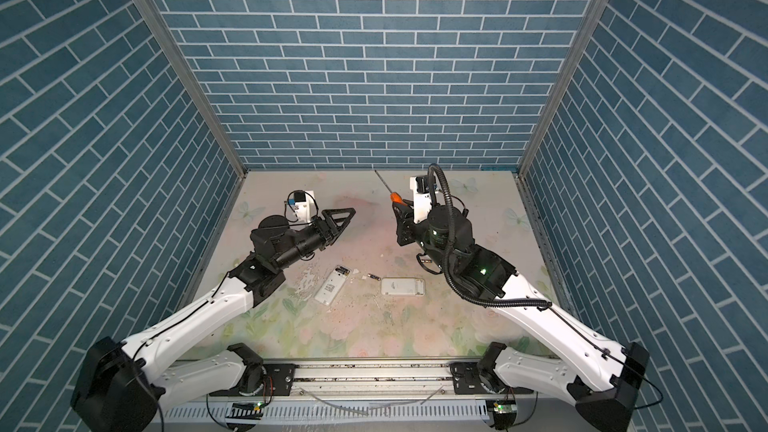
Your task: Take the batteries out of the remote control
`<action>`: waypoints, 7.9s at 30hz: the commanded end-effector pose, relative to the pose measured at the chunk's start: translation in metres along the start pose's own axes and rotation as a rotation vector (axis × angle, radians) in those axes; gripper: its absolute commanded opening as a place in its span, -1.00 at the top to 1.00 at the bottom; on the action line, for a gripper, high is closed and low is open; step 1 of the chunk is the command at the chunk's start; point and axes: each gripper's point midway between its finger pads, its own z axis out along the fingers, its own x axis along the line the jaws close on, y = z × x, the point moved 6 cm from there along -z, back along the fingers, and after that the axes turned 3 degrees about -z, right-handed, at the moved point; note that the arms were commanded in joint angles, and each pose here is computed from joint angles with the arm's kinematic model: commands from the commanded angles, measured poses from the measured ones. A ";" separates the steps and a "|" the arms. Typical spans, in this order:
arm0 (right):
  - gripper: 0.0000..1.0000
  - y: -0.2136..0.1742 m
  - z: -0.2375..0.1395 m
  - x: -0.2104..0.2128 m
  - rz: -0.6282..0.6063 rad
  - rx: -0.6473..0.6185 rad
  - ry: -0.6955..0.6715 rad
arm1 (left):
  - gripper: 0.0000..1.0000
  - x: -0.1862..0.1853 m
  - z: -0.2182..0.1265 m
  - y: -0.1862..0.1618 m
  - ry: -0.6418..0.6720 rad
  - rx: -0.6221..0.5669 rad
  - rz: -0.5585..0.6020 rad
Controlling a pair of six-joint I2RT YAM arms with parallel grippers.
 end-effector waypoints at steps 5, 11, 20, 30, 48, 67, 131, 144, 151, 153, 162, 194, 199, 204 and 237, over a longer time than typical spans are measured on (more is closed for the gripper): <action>1.00 -0.001 -0.032 -0.011 -0.012 0.189 -0.065 | -0.99 0.080 -0.063 -0.041 0.586 0.265 0.301; 1.00 -0.007 -0.027 -0.010 -0.009 0.251 -0.065 | -0.99 0.111 -0.074 -0.060 0.776 0.352 0.402; 1.00 -0.013 -0.028 -0.011 -0.009 0.278 -0.070 | -0.95 0.138 -0.054 -0.092 0.965 0.471 0.627; 1.00 -0.015 -0.034 -0.016 -0.004 0.272 -0.088 | -0.71 0.175 -0.040 -0.114 0.956 0.548 0.648; 1.00 -0.015 -0.024 -0.011 0.022 0.336 -0.103 | 0.07 0.198 -0.023 -0.129 0.897 0.633 0.601; 1.00 -0.096 -0.023 -0.018 0.727 0.745 -0.145 | 0.32 0.175 -0.030 -0.162 0.745 0.733 0.729; 1.00 -0.198 0.037 0.022 0.965 0.841 -0.181 | 0.52 0.183 -0.024 -0.175 0.699 0.751 0.703; 1.00 -0.178 0.040 0.027 0.902 0.820 -0.163 | 0.54 0.184 -0.024 -0.175 0.698 0.755 0.700; 1.00 -0.173 0.040 0.029 0.878 0.814 -0.154 | 0.56 0.183 -0.024 -0.175 0.697 0.753 0.701; 1.00 -0.178 0.040 0.028 0.883 0.822 -0.159 | 0.56 0.183 -0.024 -0.175 0.697 0.753 0.702; 1.00 -0.192 0.038 0.025 0.903 0.840 -0.187 | 0.57 0.183 -0.024 -0.175 0.696 0.754 0.701; 1.00 -0.207 0.033 0.022 0.903 0.883 -0.235 | 0.62 0.182 -0.024 -0.176 0.691 0.756 0.701; 1.00 -0.209 0.034 0.023 0.906 0.887 -0.231 | 0.62 0.182 -0.024 -0.175 0.691 0.754 0.700; 1.00 -0.211 0.036 0.023 0.906 0.887 -0.230 | 0.63 0.182 -0.024 -0.176 0.689 0.756 0.701; 1.00 -0.203 0.066 0.043 0.882 0.849 -0.079 | 0.69 0.177 -0.021 -0.189 0.670 0.805 0.773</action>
